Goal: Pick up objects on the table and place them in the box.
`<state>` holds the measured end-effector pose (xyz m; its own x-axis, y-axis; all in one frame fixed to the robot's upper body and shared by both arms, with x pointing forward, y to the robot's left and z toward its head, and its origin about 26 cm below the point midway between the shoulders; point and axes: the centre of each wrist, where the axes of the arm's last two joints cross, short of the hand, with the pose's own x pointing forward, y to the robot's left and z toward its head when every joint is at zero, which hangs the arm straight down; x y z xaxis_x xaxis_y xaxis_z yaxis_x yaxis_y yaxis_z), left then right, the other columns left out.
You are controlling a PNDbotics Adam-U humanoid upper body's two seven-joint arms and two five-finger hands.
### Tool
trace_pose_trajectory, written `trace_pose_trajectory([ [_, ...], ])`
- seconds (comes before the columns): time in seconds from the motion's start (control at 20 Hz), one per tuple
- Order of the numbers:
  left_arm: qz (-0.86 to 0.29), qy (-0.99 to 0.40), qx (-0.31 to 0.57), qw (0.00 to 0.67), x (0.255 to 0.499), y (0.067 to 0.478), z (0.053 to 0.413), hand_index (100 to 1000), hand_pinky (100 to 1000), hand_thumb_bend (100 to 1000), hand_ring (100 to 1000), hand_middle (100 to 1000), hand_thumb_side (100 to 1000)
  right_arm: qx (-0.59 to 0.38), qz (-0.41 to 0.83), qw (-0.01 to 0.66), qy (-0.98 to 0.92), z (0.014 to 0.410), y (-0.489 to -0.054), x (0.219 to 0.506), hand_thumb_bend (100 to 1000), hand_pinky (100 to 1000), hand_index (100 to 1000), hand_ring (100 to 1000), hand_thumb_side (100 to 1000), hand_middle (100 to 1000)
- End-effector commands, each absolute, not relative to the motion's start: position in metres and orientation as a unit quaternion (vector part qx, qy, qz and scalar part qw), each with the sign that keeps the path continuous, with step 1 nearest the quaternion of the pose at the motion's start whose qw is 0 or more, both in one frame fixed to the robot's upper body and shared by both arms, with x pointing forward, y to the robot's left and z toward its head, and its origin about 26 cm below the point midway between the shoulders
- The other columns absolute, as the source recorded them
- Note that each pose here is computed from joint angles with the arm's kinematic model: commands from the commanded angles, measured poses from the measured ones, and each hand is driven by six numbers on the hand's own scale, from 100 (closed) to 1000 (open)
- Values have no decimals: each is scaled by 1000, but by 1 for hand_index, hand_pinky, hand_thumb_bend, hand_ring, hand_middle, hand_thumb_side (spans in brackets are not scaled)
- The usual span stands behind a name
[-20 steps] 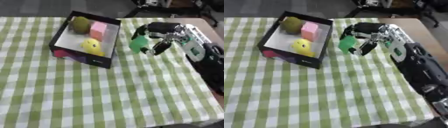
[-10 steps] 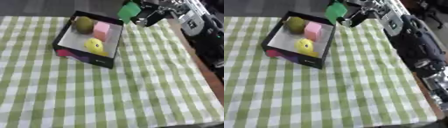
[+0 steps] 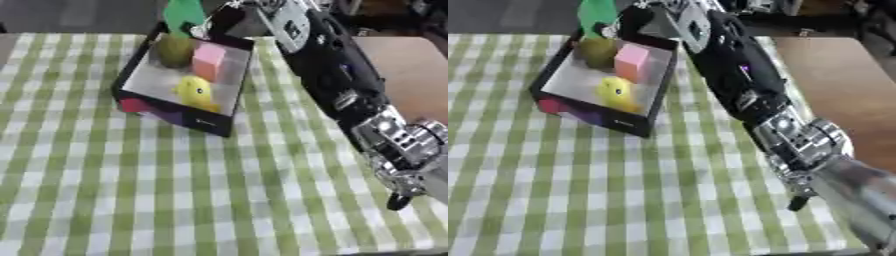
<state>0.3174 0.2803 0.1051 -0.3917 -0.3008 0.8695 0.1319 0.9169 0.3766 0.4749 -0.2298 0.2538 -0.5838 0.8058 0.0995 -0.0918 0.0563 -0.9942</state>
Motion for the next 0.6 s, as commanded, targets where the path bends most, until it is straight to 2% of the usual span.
trace_pose_trajectory([
  [0.05,-201,-816,52,540,318,279,111,917,647,116,607,625,1000,-299,632,359,-617,253,-234,483,388,936,1000,899,527,955],
  [0.3,-200,-815,54,542,318,281,110,917,647,116,607,625,1000,-322,630,354,-612,241,-246,491,365,925,991,881,490,935],
  [0.6,-197,-812,61,547,316,284,108,916,647,118,607,624,1000,-349,607,321,-638,239,-268,484,249,898,963,809,379,865],
])
